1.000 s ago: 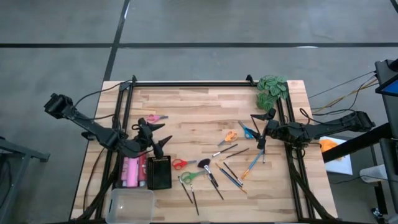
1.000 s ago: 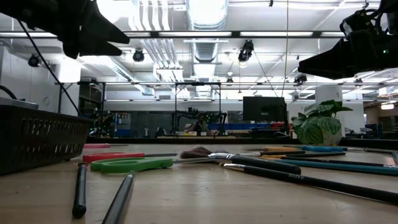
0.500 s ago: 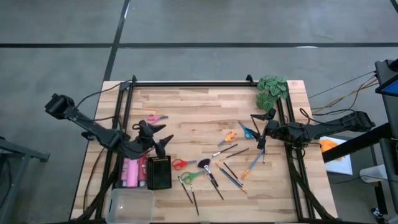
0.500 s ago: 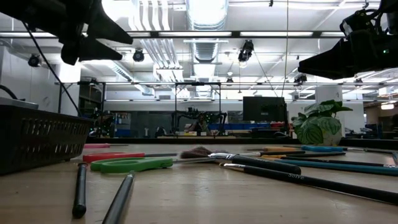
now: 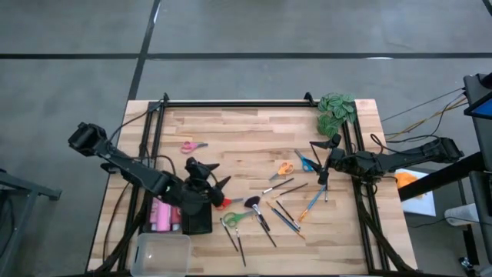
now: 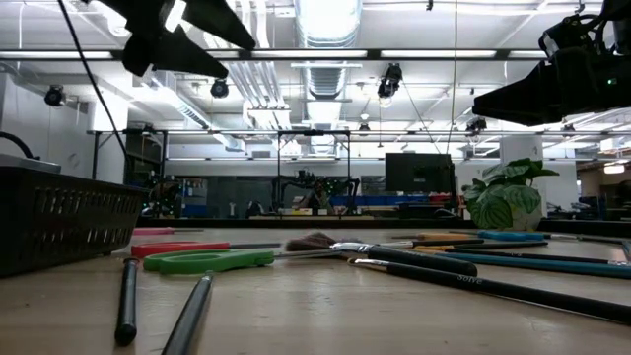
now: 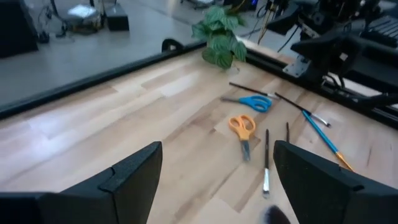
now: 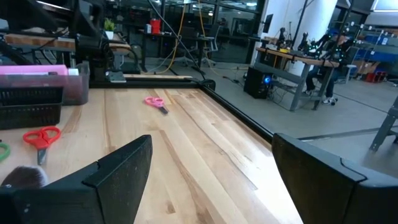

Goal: Pick & Place Paint Supplies
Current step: Put the silver paint brush into the transparent bin

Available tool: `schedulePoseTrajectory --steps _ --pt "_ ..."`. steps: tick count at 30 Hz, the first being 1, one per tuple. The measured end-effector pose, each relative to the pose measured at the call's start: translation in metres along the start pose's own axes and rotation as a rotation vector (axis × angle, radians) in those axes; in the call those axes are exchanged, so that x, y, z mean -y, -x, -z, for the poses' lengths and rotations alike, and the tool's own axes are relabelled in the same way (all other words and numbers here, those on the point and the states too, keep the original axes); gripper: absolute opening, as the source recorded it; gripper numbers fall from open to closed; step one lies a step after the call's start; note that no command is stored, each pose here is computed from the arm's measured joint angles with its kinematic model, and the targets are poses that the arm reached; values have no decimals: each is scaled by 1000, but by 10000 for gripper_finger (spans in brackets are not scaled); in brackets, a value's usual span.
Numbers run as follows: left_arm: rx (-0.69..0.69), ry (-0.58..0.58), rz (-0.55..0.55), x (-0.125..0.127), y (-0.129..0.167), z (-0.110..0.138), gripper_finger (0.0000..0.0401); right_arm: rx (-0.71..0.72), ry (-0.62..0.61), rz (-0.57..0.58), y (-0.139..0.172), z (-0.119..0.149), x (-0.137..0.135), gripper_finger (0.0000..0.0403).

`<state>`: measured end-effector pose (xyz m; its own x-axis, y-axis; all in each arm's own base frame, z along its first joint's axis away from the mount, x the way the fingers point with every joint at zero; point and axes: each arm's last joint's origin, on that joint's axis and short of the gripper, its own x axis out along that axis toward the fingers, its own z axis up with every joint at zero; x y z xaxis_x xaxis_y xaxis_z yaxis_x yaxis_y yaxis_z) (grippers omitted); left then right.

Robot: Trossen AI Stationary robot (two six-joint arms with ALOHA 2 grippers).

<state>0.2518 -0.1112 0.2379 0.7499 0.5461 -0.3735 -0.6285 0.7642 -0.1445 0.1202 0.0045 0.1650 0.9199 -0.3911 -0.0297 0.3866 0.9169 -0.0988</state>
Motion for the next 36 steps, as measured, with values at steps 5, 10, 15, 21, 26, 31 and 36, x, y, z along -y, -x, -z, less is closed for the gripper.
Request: schedulePoseTrajectory --steps 5,10,15,21,26,31,36 --pt "-83 98 -29 22 1 -9 307 0 0 0 0 0 0 329" --pt "-253 348 -113 38 1 -19 307 0 0 0 0 0 0 329" --pt "-510 523 -297 56 -1 -13 307 0 1 0 0 0 0 329" --pt "-735 799 -466 78 -4 -9 307 0 1 0 0 0 0 329" --pt "-799 1037 -529 86 -5 -6 307 0 1 0 0 0 0 329" --pt "-966 1281 -658 92 -9 5 307 0 0 0 0 0 0 329" --pt "-1037 1369 -717 99 -17 20 307 -1 1 0 0 0 0 329"
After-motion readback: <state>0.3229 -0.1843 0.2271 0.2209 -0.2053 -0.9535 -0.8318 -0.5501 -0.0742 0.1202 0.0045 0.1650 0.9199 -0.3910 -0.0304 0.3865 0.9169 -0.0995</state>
